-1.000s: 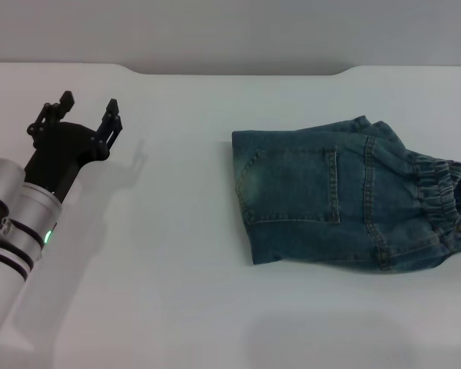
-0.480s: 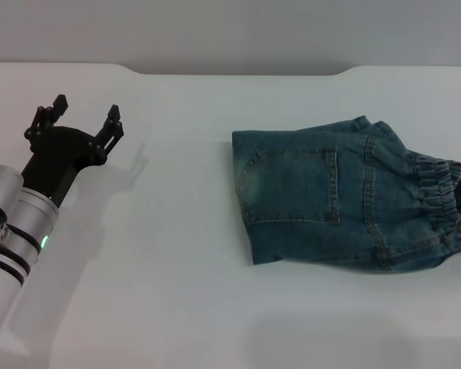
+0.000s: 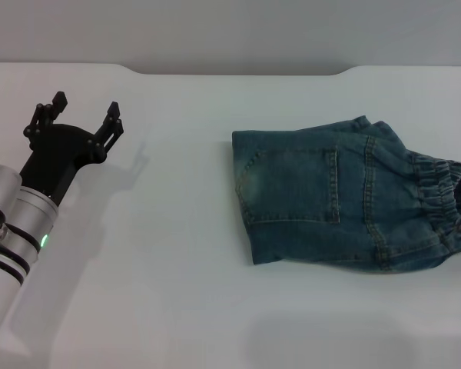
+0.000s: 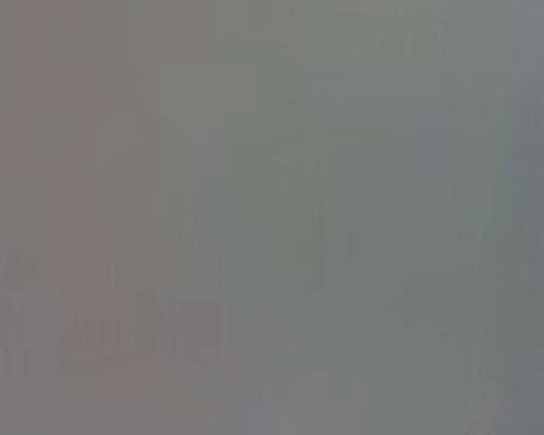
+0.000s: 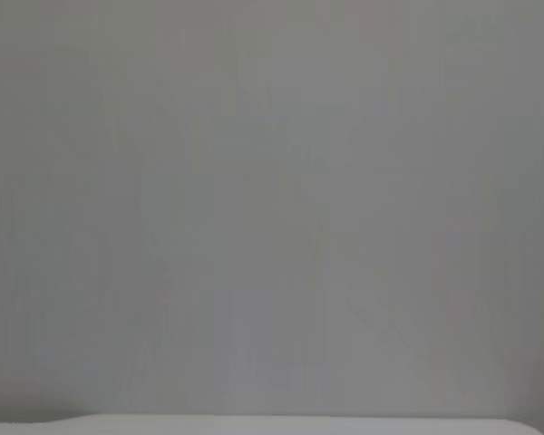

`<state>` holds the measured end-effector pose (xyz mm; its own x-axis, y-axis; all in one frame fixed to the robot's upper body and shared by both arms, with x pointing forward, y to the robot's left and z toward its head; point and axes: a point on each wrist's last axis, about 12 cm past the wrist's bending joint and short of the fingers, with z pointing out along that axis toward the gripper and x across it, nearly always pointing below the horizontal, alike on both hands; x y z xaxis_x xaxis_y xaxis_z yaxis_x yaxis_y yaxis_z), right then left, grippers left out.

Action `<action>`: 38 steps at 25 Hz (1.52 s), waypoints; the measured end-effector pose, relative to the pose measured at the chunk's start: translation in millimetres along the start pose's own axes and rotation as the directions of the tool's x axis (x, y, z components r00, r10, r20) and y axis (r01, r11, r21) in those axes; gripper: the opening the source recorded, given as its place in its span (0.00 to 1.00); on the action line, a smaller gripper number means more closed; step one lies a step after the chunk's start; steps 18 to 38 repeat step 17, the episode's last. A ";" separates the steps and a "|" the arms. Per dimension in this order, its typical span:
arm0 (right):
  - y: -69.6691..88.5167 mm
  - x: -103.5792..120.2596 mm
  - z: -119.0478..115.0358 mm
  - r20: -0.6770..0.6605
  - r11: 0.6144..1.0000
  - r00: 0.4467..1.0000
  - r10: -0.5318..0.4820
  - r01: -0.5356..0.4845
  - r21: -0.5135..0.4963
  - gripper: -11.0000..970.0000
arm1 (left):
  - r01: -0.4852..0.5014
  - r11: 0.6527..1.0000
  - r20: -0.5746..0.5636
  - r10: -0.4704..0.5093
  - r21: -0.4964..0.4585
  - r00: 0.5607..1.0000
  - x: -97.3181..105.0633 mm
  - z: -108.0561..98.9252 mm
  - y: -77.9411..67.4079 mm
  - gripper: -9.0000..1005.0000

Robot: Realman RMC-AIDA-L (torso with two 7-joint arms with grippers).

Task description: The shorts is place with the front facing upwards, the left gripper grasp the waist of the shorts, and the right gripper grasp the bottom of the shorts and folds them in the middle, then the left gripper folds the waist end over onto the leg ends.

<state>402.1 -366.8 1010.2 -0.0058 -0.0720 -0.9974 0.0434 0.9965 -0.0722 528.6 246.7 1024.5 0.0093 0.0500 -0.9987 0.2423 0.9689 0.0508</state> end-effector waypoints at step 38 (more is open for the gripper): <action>2.7 -0.8 0.7 0.010 1.000 1.000 -0.005 0.005 -0.019 0.65 | -0.003 1.000 -0.003 0.003 0.000 1.000 0.7 -0.4 0.7 0.84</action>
